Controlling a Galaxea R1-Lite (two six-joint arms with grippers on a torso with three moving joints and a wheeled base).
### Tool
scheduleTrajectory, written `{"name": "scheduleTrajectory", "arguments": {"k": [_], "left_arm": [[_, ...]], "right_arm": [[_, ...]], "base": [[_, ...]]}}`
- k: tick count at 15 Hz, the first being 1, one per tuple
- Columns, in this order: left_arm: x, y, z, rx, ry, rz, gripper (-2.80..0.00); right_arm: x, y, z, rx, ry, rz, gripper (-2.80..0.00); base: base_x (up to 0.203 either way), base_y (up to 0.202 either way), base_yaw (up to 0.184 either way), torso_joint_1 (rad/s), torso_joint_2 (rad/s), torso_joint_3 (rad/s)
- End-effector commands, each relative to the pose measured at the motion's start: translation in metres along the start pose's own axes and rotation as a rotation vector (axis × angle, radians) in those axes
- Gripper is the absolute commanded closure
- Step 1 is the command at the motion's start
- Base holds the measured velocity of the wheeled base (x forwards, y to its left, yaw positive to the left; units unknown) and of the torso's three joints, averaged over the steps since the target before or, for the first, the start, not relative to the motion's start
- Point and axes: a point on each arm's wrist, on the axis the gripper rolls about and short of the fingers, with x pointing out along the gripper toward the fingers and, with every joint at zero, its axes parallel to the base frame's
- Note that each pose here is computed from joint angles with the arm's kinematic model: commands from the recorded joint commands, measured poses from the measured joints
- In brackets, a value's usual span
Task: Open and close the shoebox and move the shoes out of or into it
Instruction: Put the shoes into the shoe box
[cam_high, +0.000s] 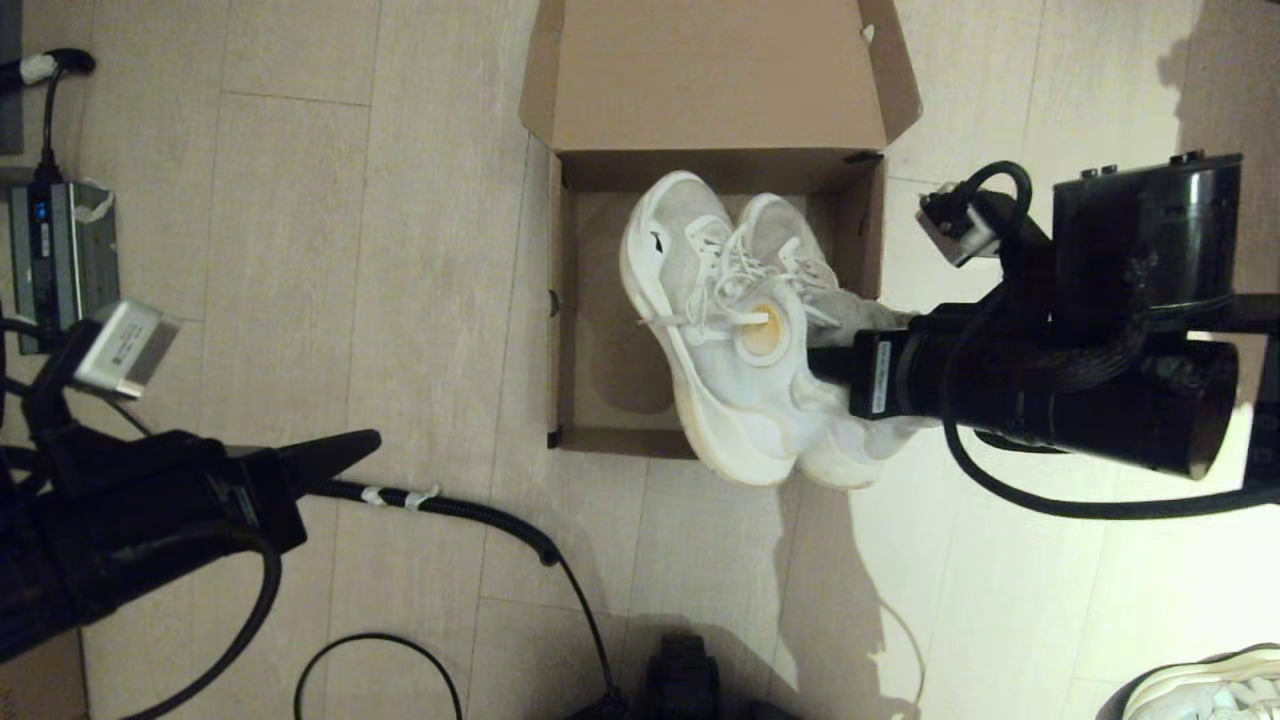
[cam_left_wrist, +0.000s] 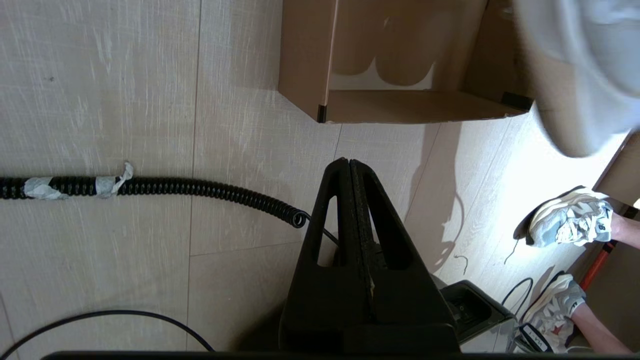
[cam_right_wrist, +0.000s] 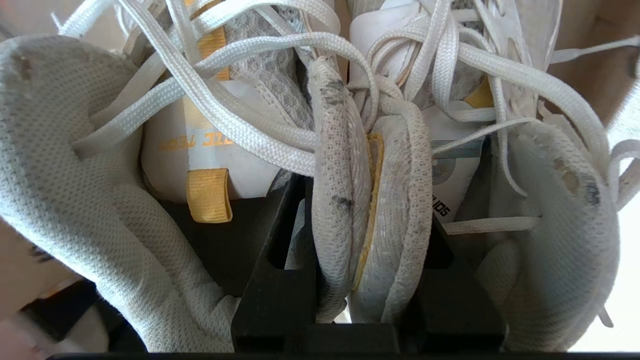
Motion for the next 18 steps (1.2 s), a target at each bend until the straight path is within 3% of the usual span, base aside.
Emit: {"name": "scheduleTrajectory", "arguments": {"k": [1,5,11,18], "left_arm": [[-0.003,-0.001,0.001,0.001,-0.011,-0.002,0.0],[-0.007,-0.001,-0.005,-0.001,-0.003,0.0,0.0],[-0.006,0.003,-0.019,-0.017,0.047,0.011,0.0],[-0.006,0.003,-0.021,-0.018,0.052,0.012,0.0]], "right_arm": [[0.024,-0.001,-0.014,-0.008,0.048,-0.019,0.0],[0.058,0.0,-0.023,-0.083,-0.01,-0.035,0.0],[0.084,0.002,-0.022,-0.09,-0.03,-0.035,0.0],[0.091,-0.005,-0.01,-0.1,-0.069,-0.061,0.0]], "base": [[0.0,0.0,0.0,0.0,0.0,0.0],[0.0,0.0,0.0,0.0,0.0,0.0],[0.0,0.0,0.0,0.0,0.0,0.0],[0.0,0.0,0.0,0.0,0.0,0.0]]}}
